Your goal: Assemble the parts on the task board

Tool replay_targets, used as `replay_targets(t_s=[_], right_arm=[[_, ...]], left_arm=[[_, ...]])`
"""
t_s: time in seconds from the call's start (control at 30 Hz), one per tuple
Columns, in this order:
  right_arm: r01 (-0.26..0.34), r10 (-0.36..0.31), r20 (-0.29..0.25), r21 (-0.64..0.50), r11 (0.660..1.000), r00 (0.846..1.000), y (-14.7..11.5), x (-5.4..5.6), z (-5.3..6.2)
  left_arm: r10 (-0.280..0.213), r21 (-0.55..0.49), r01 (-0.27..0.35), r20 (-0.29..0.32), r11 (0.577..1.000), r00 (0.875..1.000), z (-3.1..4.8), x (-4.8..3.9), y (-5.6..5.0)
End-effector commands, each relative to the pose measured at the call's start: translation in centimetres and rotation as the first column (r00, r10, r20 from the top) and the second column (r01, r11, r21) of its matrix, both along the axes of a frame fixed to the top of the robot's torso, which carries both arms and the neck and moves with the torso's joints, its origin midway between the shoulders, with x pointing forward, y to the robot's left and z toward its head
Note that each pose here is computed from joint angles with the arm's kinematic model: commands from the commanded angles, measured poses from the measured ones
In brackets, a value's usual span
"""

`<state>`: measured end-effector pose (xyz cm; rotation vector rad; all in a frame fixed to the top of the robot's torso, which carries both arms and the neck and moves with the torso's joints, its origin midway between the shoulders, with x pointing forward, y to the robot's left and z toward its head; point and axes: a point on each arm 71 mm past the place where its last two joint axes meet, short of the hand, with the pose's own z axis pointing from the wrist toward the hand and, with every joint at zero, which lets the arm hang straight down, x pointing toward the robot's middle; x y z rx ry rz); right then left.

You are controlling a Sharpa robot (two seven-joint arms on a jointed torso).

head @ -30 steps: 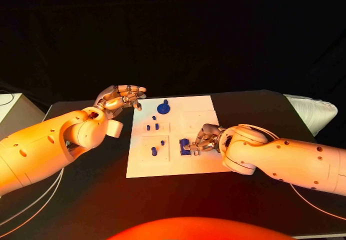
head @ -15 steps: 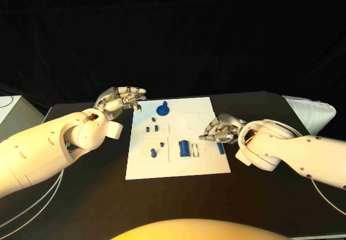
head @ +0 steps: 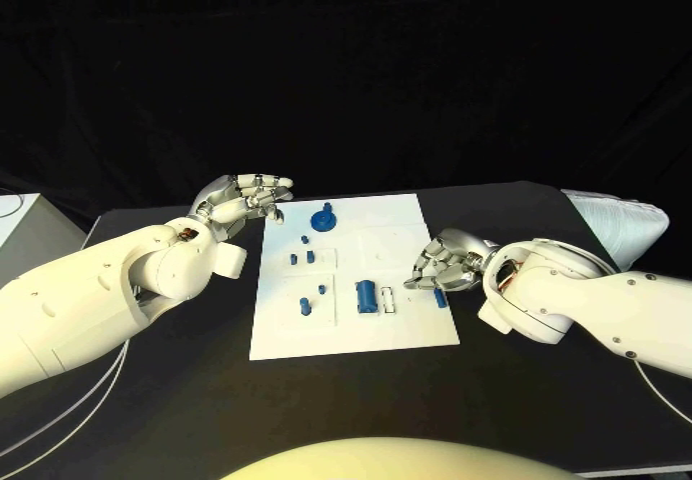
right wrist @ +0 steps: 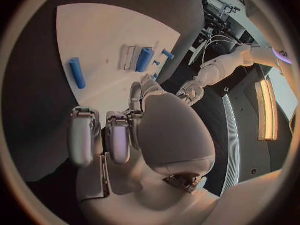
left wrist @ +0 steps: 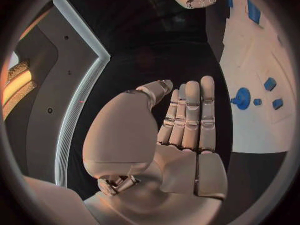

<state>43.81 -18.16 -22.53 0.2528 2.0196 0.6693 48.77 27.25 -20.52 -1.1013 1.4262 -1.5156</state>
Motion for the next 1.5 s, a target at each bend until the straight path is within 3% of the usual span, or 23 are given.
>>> replay_targets(t_s=[0.03, 0.4, 0.97, 1.5], right_arm=[[0.004, 0.0, 0.062, -0.055, 0.998, 0.998, 0.8, -0.3, -0.2], [0.028, -0.017, 0.134, -0.081, 0.996, 0.991, 3.3, -0.9, -1.6], [-0.063, 0.076, 0.114, -0.121, 0.991, 0.99, 6.4, -1.9, -3.3], [-0.056, 0.075, 0.123, -0.149, 0.987, 0.99, 6.9, -1.3, -3.8]], left_arm=[[-0.016, -0.012, 0.016, 0.004, 1.0, 1.0, 0.02, -0.05, -0.2], [-0.018, -0.011, 0.018, 0.003, 1.0, 1.0, 0.0, -0.08, -0.2], [-0.018, -0.008, 0.018, 0.003, 1.0, 1.0, 0.0, -0.1, -0.1], [-0.018, -0.006, 0.018, 0.002, 1.0, 1.0, 0.02, -0.13, 0.0]])
